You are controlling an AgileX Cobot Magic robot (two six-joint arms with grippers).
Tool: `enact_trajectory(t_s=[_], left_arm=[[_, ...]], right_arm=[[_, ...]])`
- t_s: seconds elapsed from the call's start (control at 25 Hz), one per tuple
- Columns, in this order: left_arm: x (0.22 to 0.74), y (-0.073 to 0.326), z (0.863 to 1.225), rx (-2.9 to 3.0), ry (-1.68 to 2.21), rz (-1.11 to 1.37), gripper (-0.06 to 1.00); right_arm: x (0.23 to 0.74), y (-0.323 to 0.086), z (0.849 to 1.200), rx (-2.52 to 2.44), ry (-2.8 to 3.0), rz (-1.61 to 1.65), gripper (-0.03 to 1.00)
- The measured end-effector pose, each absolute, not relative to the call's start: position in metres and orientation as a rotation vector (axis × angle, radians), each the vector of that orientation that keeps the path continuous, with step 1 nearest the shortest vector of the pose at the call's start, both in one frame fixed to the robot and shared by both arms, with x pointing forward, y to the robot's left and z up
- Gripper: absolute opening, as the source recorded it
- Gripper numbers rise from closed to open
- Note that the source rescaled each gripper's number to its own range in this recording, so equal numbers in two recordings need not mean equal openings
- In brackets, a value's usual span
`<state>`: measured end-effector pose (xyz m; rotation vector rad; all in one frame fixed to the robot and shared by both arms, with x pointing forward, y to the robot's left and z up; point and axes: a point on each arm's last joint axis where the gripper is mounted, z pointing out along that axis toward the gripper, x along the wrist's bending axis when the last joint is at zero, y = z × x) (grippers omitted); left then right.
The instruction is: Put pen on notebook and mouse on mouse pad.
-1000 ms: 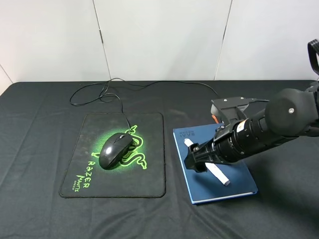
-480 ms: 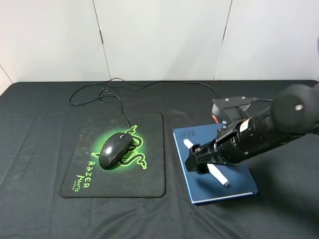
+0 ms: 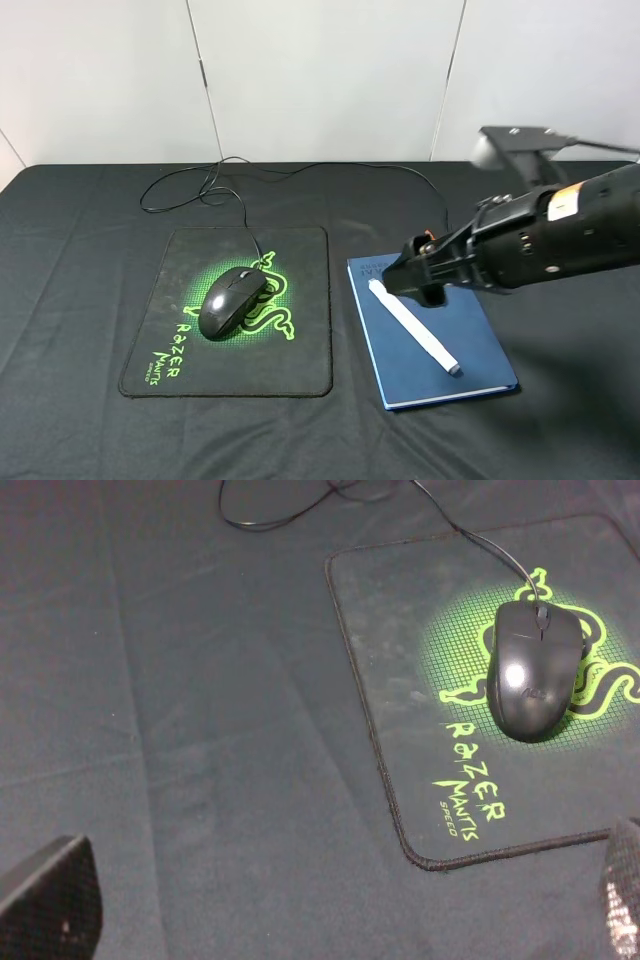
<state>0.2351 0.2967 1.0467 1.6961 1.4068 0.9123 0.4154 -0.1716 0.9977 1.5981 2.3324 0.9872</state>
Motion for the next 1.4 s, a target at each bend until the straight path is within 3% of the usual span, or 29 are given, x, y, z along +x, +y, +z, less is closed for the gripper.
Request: enact_trajectory(t_s=[0.56,1.08,1.4], left_arm=[[0.235,0.297,1.047,1.696,1.407,0.912,1.00],[0.235,0.297,1.047,1.696,1.407,0.912,1.00],[0.235,0.297,1.047,1.696,1.407,0.912,1.00]], right_arm=[[0.391,-0.209,1.087,1.459,2.266,0.750,1.00],[0.370,-0.226,1.079,1.465,2.464,0.357,1.00],[0.329,-0.252,1.109,1.307,2.369,0.606,1.00]])
